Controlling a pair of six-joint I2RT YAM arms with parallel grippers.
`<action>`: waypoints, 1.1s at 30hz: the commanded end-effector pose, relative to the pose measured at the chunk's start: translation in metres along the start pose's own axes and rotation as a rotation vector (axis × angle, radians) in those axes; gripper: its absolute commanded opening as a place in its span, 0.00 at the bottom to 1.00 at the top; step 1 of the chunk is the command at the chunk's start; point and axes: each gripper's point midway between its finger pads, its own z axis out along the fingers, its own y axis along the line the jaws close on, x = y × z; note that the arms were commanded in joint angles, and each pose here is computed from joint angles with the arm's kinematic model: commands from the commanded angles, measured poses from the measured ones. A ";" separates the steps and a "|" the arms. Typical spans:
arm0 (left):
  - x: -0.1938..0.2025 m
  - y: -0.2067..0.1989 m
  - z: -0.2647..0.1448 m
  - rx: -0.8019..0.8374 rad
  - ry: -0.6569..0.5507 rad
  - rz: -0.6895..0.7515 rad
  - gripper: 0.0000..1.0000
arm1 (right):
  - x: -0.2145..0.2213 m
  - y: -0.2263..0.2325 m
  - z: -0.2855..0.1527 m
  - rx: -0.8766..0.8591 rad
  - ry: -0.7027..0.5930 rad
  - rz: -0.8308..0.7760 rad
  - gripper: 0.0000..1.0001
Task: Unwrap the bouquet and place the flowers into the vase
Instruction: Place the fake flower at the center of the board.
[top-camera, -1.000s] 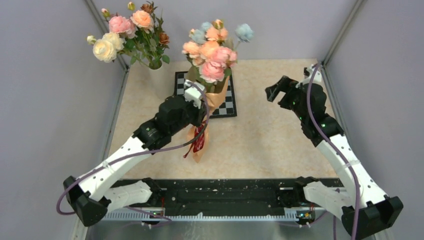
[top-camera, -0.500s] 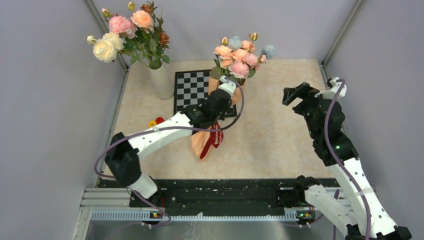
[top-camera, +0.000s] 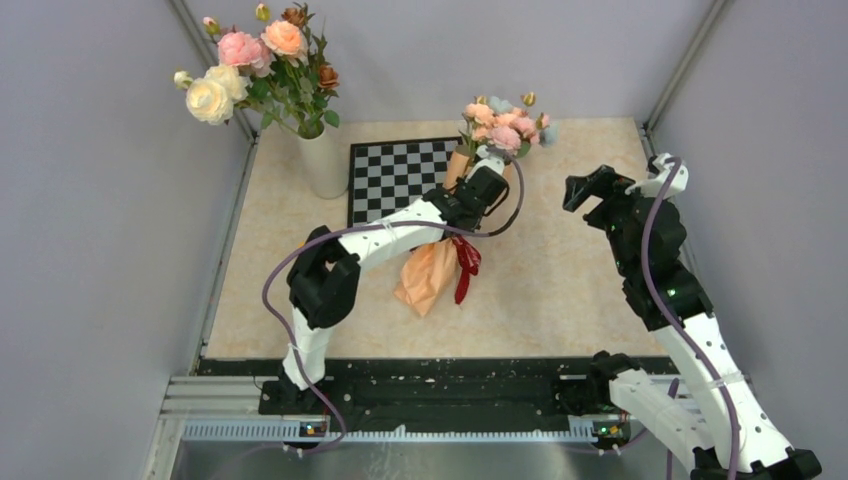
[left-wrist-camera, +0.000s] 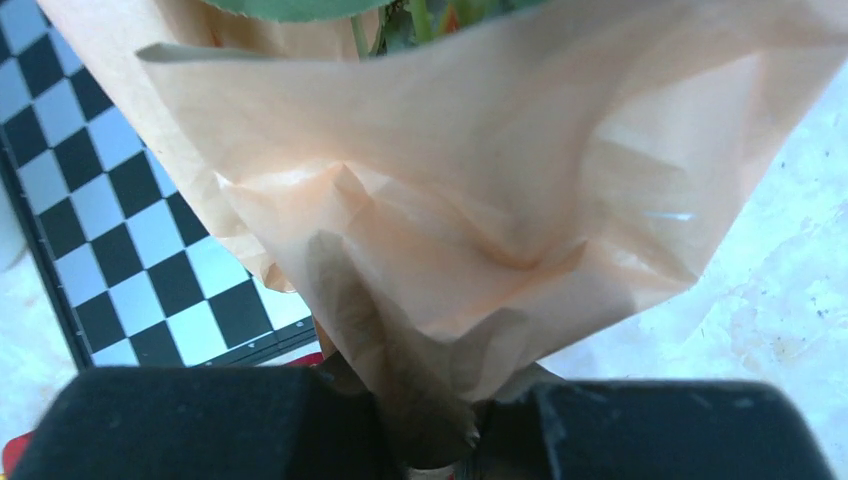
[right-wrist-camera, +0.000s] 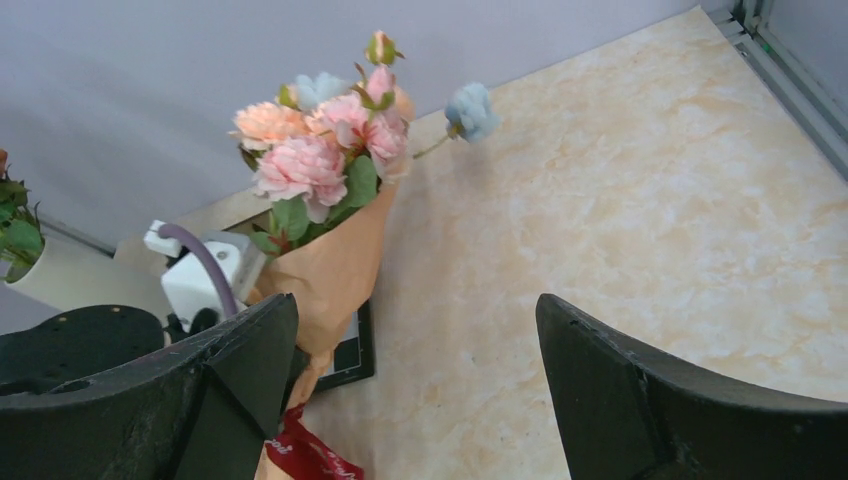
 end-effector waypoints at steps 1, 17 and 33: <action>-0.016 -0.014 -0.003 0.041 -0.020 -0.061 0.06 | -0.008 0.004 -0.001 -0.027 -0.035 -0.017 0.91; 0.022 -0.036 0.004 0.133 0.095 -0.030 0.44 | -0.001 0.005 -0.002 -0.039 -0.004 -0.027 0.90; -0.023 -0.028 -0.083 0.319 -0.063 -0.112 0.99 | 0.009 0.014 -0.004 -0.080 0.073 -0.039 0.91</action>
